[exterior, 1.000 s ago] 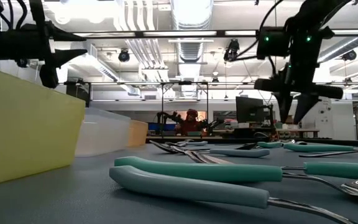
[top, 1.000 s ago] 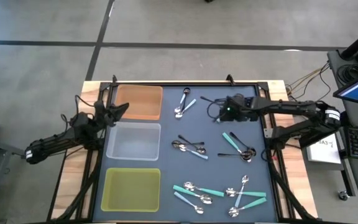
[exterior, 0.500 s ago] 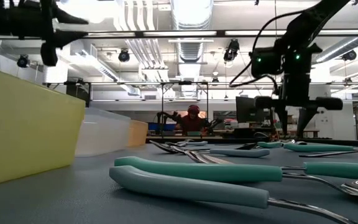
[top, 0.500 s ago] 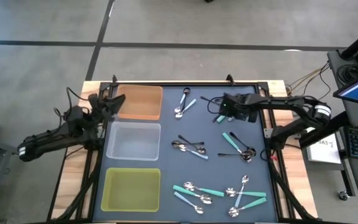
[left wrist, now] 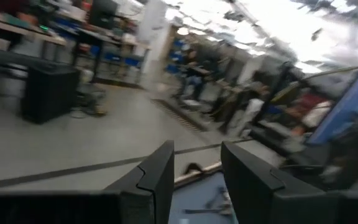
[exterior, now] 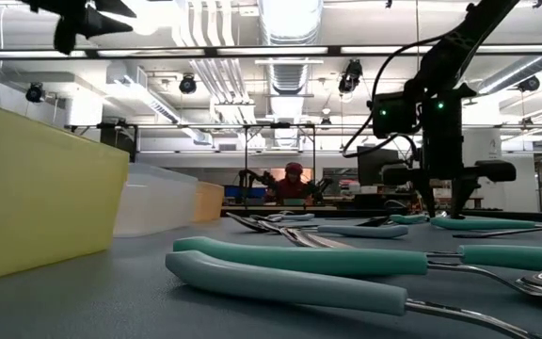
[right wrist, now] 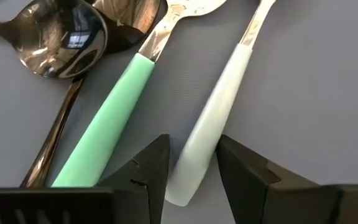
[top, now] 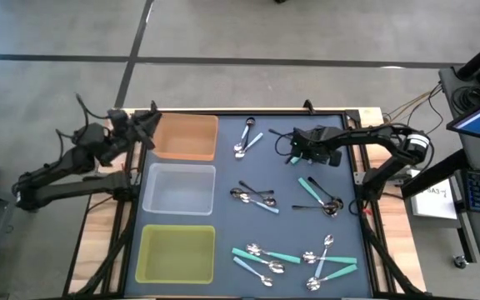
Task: Sort silverware by color (type)
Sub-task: Put the light blue spoon into the orange bin
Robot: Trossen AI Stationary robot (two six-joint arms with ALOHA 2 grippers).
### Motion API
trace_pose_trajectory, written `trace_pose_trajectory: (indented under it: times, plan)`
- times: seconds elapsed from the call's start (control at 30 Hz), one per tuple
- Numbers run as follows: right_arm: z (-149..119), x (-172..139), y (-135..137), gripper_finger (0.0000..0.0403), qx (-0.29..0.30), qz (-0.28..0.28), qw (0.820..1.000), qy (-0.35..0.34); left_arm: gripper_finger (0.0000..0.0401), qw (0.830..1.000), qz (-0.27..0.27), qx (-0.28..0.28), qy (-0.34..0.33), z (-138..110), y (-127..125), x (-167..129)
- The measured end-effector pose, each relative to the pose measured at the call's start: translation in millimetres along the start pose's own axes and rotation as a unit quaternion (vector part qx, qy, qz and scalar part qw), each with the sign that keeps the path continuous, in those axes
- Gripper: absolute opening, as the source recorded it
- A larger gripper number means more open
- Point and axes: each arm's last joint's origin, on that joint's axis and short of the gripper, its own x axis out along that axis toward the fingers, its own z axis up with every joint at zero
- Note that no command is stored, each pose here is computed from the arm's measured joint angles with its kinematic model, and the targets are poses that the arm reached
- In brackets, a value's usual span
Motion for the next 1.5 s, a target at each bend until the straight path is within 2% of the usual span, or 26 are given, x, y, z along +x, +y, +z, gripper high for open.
trace_pose_trajectory:
  times: [0.27, 0.43, 0.63, 0.7, 0.77, 0.83, 0.9, 1.0, 1.07, 1.1, 1.13, 1.2, 1.3, 1.5]
  plan:
    - [-1.5, 7.7, 0.5, 0.0041, -0.011, -0.018, 1.0, -0.001, 0.0115, 0.992, 0.108, 0.07, 0.018, 36.3, 5.4, -23.3]
    - [0.3, -1.6, -0.8, 0.004, -0.025, 0.002, 1.0, -0.005, 0.0115, 0.986, 0.147, 0.073, 0.028, 58.3, 13.4, -49.4]
    - [-1.4, -33.9, -5.9, 0.004, -0.032, 0.069, 0.997, -0.021, 0.0115, 0.989, 0.14, 0.05, 0.004, 67.3, 22.0, -71.7]
    - [0.2, -54.7, 0.1, 0.004, -0.027, 0.143, 0.988, -0.048, 0.0115, 0.99, 0.139, 0.036, 0.0, 65.2, 24.7, -75.4]
    - [0.2, -73.5, 8.0, 0.004, -0.037, 0.229, 0.97, -0.079, 0.0115, 0.99, 0.139, 0.019, 0.0, 60.8, 26.6, -76.1]
    - [-0.4, -90.6, 16.8, 0.004, -0.05, 0.316, 0.941, -0.108, 0.0115, 0.99, 0.141, 0.01, 0.004, 55.2, 27.5, -74.4]
    - [0.8, -111.6, 27.4, 0.004, -0.058, 0.413, 0.897, -0.147, 0.0115, 0.989, 0.144, 0.008, 0.012, 48.3, 27.8, -70.3]
    - [3.2, -140.4, 40.9, 0.004, -0.068, 0.531, 0.817, -0.214, 0.0115, 0.989, 0.148, 0.009, 0.022, 37.7, 27.1, -62.1]
    - [3.9, -152.1, 48.6, 0.004, -0.069, 0.583, 0.769, -0.251, 0.0115, 0.989, 0.148, 0.001, 0.022, 32.7, 25.6, -56.1]
    - [4.3, -155.5, 52.1, 0.004, -0.066, 0.603, 0.75, -0.264, 0.0115, 0.989, 0.147, -0.001, 0.019, 30.5, 24.9, -53.2]
    - [4.9, -157.7, 56.2, 0.004, -0.066, 0.614, 0.739, -0.27, 0.0115, 0.989, 0.145, -0.004, 0.016, 29.0, 24.0, -50.6]
    - [5.8, -161.0, 68.1, 0.004, -0.08, 0.62, 0.732, -0.27, 0.0115, 0.99, 0.14, -0.01, 0.005, 28.6, 22.1, -46.8]
    - [3.7, -158.4, 95.2, 0.004, -0.125, 0.612, 0.738, -0.254, 0.0115, 0.991, 0.135, -0.018, -0.006, 30.3, 20.0, -43.9]
    - [-1.5, -157.6, 165.5, 0.004, -0.215, 0.611, 0.721, -0.248, 0.0115, 0.991, 0.129, -0.026, -0.017, 38.2, 18.6, -46.7]
